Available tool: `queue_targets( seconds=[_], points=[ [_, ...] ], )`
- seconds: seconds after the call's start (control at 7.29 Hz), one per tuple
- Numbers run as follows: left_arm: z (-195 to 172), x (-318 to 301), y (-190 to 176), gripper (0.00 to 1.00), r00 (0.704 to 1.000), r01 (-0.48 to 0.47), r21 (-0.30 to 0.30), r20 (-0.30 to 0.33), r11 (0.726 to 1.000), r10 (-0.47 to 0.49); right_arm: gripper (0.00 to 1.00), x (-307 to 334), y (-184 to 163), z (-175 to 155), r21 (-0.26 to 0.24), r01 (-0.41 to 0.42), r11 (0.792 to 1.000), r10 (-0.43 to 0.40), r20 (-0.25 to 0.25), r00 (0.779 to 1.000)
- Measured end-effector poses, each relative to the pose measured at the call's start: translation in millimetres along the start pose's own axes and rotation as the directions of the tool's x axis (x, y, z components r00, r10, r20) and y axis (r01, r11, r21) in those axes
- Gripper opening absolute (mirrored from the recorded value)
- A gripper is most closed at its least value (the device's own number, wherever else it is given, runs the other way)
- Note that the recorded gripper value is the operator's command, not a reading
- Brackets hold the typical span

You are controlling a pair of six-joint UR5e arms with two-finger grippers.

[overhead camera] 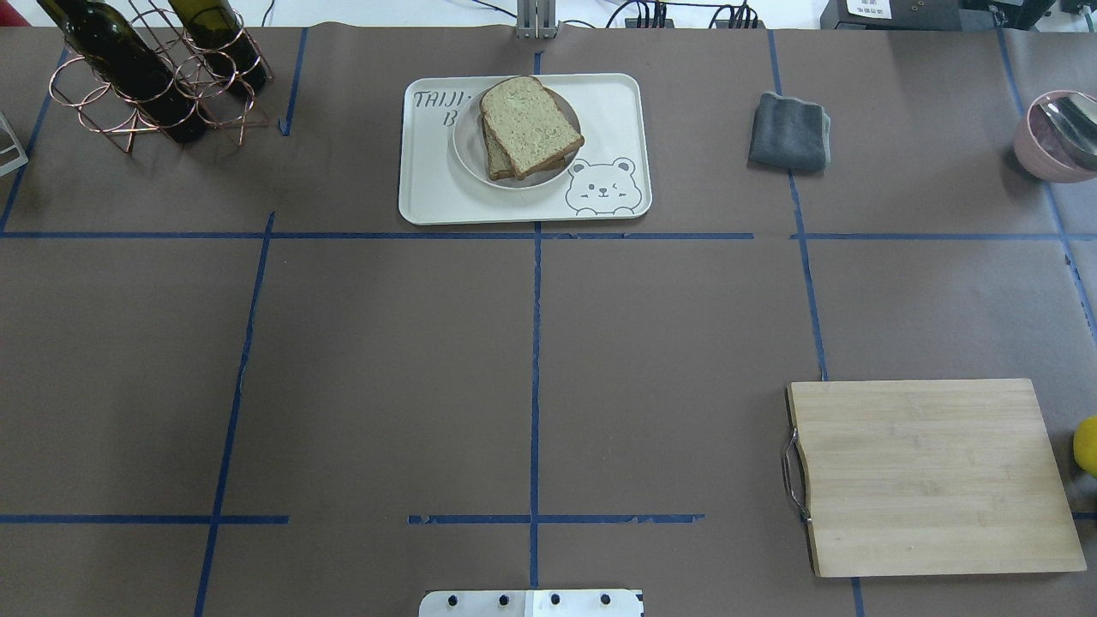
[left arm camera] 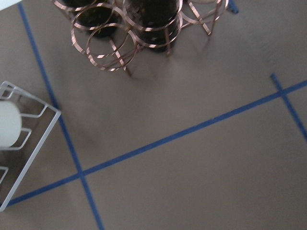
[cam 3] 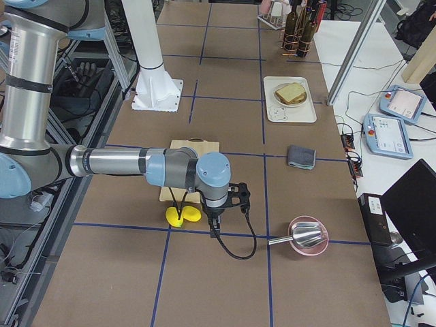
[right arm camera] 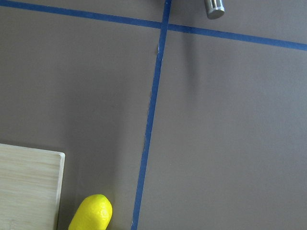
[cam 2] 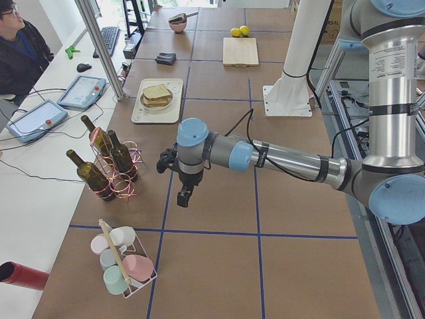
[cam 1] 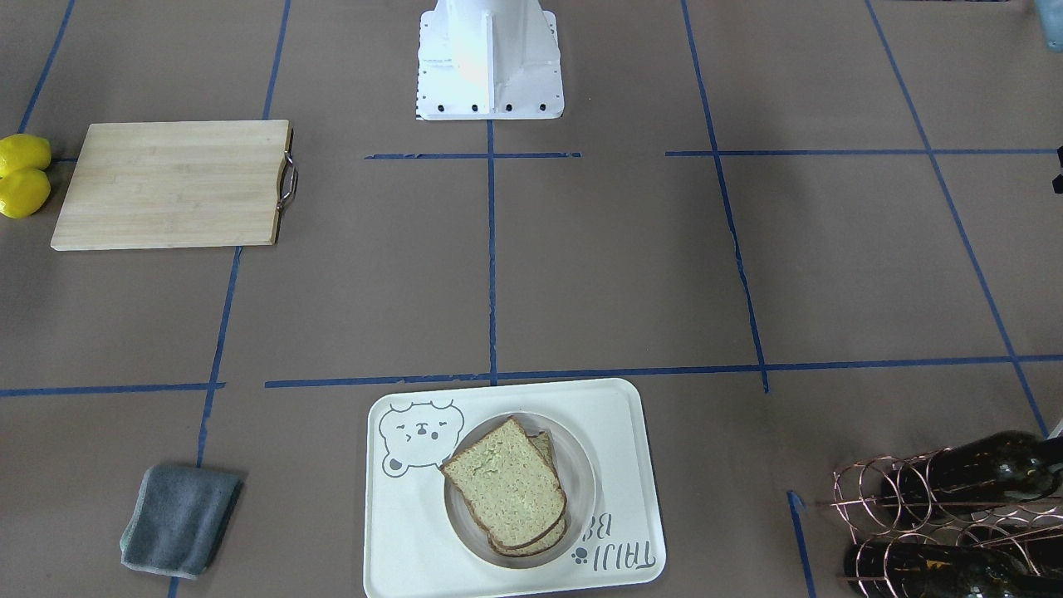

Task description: Make sandwich and place on tray

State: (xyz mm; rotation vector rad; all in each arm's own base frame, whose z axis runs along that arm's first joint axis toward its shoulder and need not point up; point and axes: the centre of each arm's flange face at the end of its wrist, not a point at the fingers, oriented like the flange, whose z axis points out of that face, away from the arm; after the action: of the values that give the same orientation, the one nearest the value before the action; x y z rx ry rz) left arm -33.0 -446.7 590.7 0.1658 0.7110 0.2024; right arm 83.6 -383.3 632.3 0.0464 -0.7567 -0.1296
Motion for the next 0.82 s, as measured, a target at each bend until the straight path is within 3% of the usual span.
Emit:
queue_targets(
  seconds=[0.41, 0.82],
  points=[
    [11.3, -50.2, 55.8, 1.0, 0.987, 0.144, -0.025, -0.064, 0.989, -0.146, 1.0, -3.1, -3.4, -4.1, 0.009, 0.02, 1.0, -0.02, -0.004, 1.0],
    [9.4, -57.1, 67.0, 1.0, 0.983, 0.172, -0.026, -0.053, 0.985, -0.173, 1.0, -4.1, -5.6, -5.8, 0.013, 0.025, 1.0, -0.025, -0.006, 1.0]
  ],
)
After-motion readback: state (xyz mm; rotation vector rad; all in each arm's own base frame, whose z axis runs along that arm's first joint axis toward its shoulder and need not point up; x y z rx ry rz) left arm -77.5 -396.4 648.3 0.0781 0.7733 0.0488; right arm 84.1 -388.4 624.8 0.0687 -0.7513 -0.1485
